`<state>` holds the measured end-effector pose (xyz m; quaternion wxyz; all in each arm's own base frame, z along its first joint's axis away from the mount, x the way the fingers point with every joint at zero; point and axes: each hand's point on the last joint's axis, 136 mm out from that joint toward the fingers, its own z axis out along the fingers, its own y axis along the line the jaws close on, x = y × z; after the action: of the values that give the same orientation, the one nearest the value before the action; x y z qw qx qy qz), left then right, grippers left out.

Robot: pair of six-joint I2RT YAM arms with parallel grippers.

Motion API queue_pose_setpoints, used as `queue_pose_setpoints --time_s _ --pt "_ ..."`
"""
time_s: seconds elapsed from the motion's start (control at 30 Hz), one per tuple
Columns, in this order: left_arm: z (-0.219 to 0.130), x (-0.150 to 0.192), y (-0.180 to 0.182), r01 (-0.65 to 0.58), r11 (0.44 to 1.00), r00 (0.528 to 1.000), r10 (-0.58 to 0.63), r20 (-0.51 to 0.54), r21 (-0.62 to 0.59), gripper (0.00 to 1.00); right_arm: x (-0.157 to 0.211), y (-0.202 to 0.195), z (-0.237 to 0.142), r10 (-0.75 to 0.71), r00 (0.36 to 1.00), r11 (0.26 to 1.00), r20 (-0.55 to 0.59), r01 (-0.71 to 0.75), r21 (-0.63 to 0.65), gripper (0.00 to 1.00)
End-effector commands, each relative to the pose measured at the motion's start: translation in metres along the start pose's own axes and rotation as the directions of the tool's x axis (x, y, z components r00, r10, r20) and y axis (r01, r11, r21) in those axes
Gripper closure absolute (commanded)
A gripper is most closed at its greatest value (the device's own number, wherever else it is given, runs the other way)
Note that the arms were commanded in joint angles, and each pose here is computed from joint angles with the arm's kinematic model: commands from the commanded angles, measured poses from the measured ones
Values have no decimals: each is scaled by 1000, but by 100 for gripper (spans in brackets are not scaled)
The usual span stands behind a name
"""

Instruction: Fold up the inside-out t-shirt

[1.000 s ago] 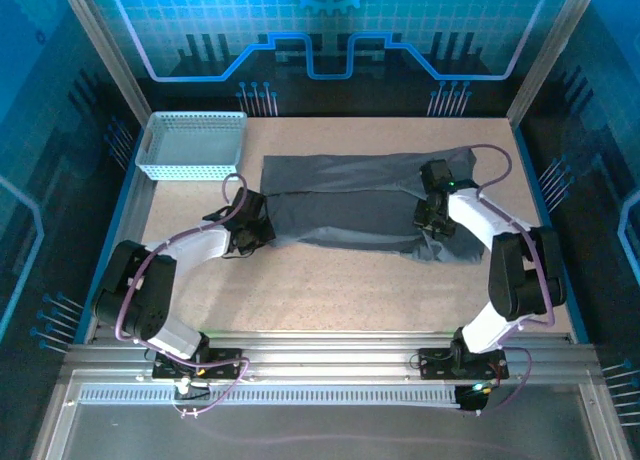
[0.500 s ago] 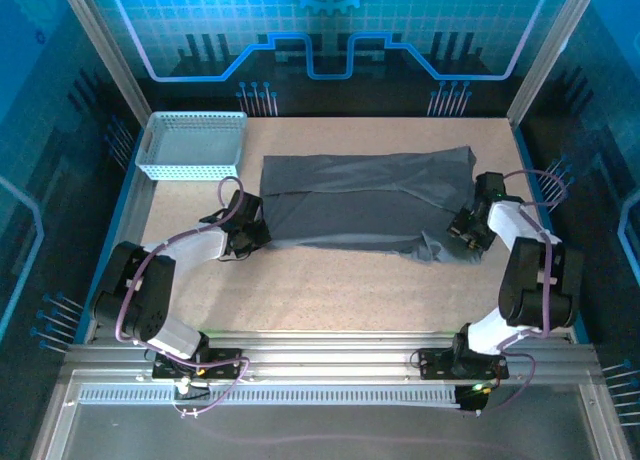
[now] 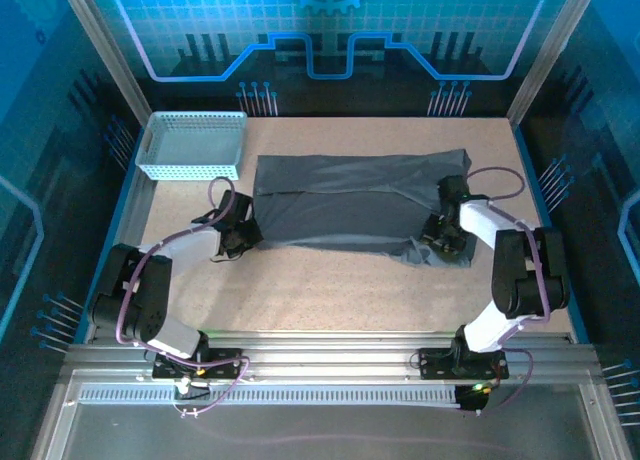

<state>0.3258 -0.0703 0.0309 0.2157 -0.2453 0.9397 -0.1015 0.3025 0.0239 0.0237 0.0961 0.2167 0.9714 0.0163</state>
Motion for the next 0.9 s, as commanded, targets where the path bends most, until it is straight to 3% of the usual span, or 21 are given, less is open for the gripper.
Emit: queue_pose_setpoints --time_s 0.0,0.13,0.4,0.63,0.87 --pt "-6 -2 8 -26 999 1000 26 -7 -18 100 25 9 -16 -30 1000 999 7 30 38 44" --pt "-5 -4 4 -41 999 999 41 -15 -6 100 32 3 -29 -48 998 997 48 45 65 43" --pt "-4 -5 0 -39 999 999 39 -23 7 100 -19 -13 -45 -2 991 999 134 -2 34 46" --pt "-3 -2 1 -33 999 999 33 -28 12 100 -46 -9 -19 -1 996 1000 87 0 19 48" --pt "-2 0 0 -27 999 999 27 -36 18 100 -50 7 6 -27 999 1000 22 27 -13 53"
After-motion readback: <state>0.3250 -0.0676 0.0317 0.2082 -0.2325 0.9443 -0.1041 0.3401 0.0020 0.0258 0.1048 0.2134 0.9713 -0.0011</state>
